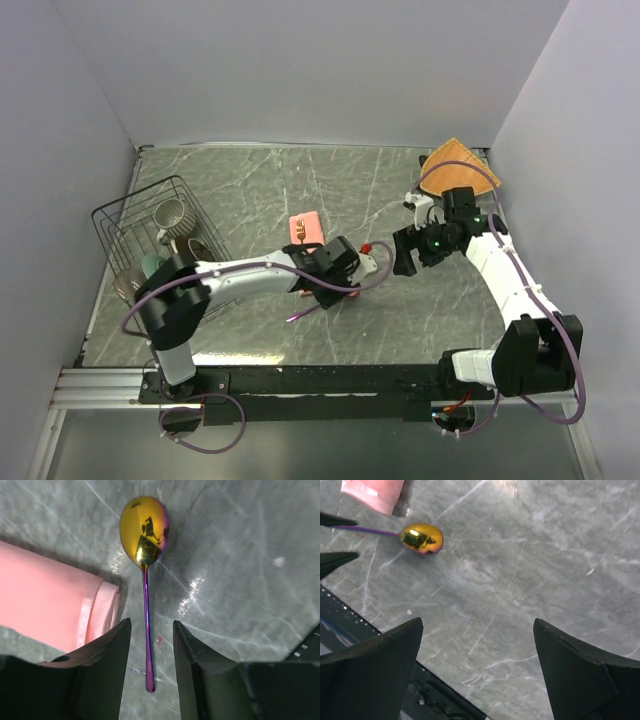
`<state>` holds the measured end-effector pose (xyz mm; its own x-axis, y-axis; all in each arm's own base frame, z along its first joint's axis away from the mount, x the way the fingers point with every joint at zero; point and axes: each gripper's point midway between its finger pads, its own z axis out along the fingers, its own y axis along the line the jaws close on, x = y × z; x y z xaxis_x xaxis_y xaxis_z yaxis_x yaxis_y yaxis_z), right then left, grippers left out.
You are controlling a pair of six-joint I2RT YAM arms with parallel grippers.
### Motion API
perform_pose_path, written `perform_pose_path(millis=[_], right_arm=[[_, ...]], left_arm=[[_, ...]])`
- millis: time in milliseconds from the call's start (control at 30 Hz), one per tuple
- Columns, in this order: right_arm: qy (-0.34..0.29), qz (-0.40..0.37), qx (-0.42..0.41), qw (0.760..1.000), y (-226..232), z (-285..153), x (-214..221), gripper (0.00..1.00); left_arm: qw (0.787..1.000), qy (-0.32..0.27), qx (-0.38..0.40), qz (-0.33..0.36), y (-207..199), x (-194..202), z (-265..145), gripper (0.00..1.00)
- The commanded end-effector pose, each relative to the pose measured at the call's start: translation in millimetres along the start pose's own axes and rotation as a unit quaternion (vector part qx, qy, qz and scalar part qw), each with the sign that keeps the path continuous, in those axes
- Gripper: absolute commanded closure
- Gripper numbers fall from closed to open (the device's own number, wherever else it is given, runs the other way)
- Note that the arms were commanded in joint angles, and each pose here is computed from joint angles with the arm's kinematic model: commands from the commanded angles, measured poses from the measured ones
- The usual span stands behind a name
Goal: Fold the napkin into a case and place the utensils inside
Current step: Pick up the spoon from the center of the board, then pass from the left arm to the right
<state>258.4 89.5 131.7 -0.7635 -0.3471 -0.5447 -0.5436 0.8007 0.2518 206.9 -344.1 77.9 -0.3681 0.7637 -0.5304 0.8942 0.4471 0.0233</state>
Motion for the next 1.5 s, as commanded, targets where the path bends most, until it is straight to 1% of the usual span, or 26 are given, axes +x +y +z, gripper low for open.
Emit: perform_pose_path(millis=[0,167,400,467,500,533,567,633,667,733,767,800,833,867,900,933,967,1000,1033,1067,1100,1133,1167,1233,1367,1467], right_arm=[[-0.009,0.012,-0.009,1.0,5.4,-14.0,4.9,0.0],[-0.016,0.056,-0.017,0.998,-0.9,-26.8,4.5,0.0],[-0.032,0.096,-0.017,0.995,-13.5,-40.5,3.6,0.0],[-0.032,0.1,-0.015,0.994,-18.8,-45.3,2.6,0.0],[-0.035,0.094,-0.013,0.995,-21.2,-49.1,-0.7,0.0],[-0.035,0.097,-0.014,0.995,-24.0,-49.9,-2.0,0.0],[-0.039,0.096,-0.012,0.994,-26.2,-52.3,-4.4,0.0],[-0.05,0.095,-0.014,0.994,-30.2,-57.4,-10.8,0.0],[-0.055,0.095,-0.019,0.994,-29.6,-58.8,-13.7,0.0],[-0.073,0.093,-0.022,0.993,-29.7,-63.9,-22.0,0.0],[-0.089,0.089,-0.033,0.992,-25.3,-66.8,-29.3,0.0],[-0.106,0.085,-0.033,0.99,-26.0,-69.3,-37.0,0.0],[-0.125,0.079,-0.037,0.988,-21.6,-74.0,-44.0,0.0],[-0.148,0.072,-0.058,0.985,-13.2,-77.9,-53.5,0.0],[-0.173,0.068,-0.07,0.98,-9.3,-81.5,-64.3,0.0],[-0.194,0.06,-0.083,0.976,-1.3,-87.9,-73.2,0.0],[-0.212,0.058,-0.098,0.971,5.4,-92.4,-81.6,0.0],[-0.246,0.059,-0.13,0.959,16.6,-101.9,-99.7,0.0],[-0.26,0.046,-0.146,0.953,29.5,-108.1,-109.4,0.0],[-0.273,0.038,-0.156,0.949,37.8,-113.4,-118.2,0.0],[-0.296,0.03,-0.163,0.941,46.3,-122.5,-134.2,0.0],[-0.312,0.018,-0.167,0.935,57.3,-130.7,-140.7,0.0],[-0.319,0.003,-0.183,0.93,74.5,-132.8,-146.7,0.0],[-0.351,-0.011,-0.2,0.915,96.7,-144.2,-156.6,0.0],[-0.355,-0.013,-0.281,0.891,156.5,-149.6,-153.9,0.0],[-0.385,-0.023,-0.295,0.874,174.4,-157.0,-153.5,0.0]], left_arm=[[0.999,-0.012,-0.043,0.024,7.5,-20.7,18.8,0.56],[0.998,0.0,-0.051,0.039,8.4,-23.4,38.4,0.57],[0.997,0.07,-0.026,0.037,-6.6,8.4,71.5,0.64],[0.995,0.098,-0.017,0.024,-11.8,16.7,76.9,0.71],[0.995,0.098,-0.012,0.022,-13.3,12.7,76.5,0.77],[0.995,0.101,-0.005,0.018,-16.8,12.6,75.1,0.86],[0.995,0.097,-0.004,0.017,-17.2,7.9,73.5,0.91],[0.997,0.077,-0.003,0.014,-17.5,-13.6,66.4,0.99],[0.997,0.078,0.0,0.013,-18.5,-18.8,59.8,0.99],[1.0,0.025,0.0,0.01,-13.8,-64.5,37.8,0.99],[1.0,-0.005,0.022,0.004,-16.7,-86.4,18.2,0.99],[0.998,-0.064,0.026,-0.012,-1.5,-127.7,-8.7,0.99],[0.993,-0.101,0.048,-0.029,4.3,-150.5,-28.1,0.99],[0.985,-0.145,0.076,-0.059,9.5,-174.6,-57.6,0.99],[0.963,-0.216,0.142,-0.073,23.0,-208.9,-96.8,0.99],[0.945,-0.248,0.183,-0.105,28.3,-222.7,-120.0,0.99],[0.923,-0.297,0.223,-0.103,33.2,-238.6,-153.2,0.99],[0.879,-0.362,0.303,-0.06,40.7,-248.9,-187.4,0.99],[0.847,-0.393,0.35,-0.079,42.5,-256.0,-215.5,0.99],[0.82,-0.426,0.376,-0.067,42.2,-256.5,-245.9,0.99],[0.807,-0.437,0.386,-0.095,57.0,-247.8,-245.9,0.99],[0.79,-0.464,0.395,-0.074,54.4,-254.0,-270.2,0.99],[0.79,-0.465,0.396,-0.056,51.9,-255.2,-275.2,0.99],[0.774,-0.477,0.413,-0.046,43.5,-258.2,-293.3,0.99],[0.752,-0.5,0.429,-0.009,20.5,-256.5,-323.9,0.99],[0.736,-0.512,0.443,0.012,9.3,-256.5,-340.8,0.99]])
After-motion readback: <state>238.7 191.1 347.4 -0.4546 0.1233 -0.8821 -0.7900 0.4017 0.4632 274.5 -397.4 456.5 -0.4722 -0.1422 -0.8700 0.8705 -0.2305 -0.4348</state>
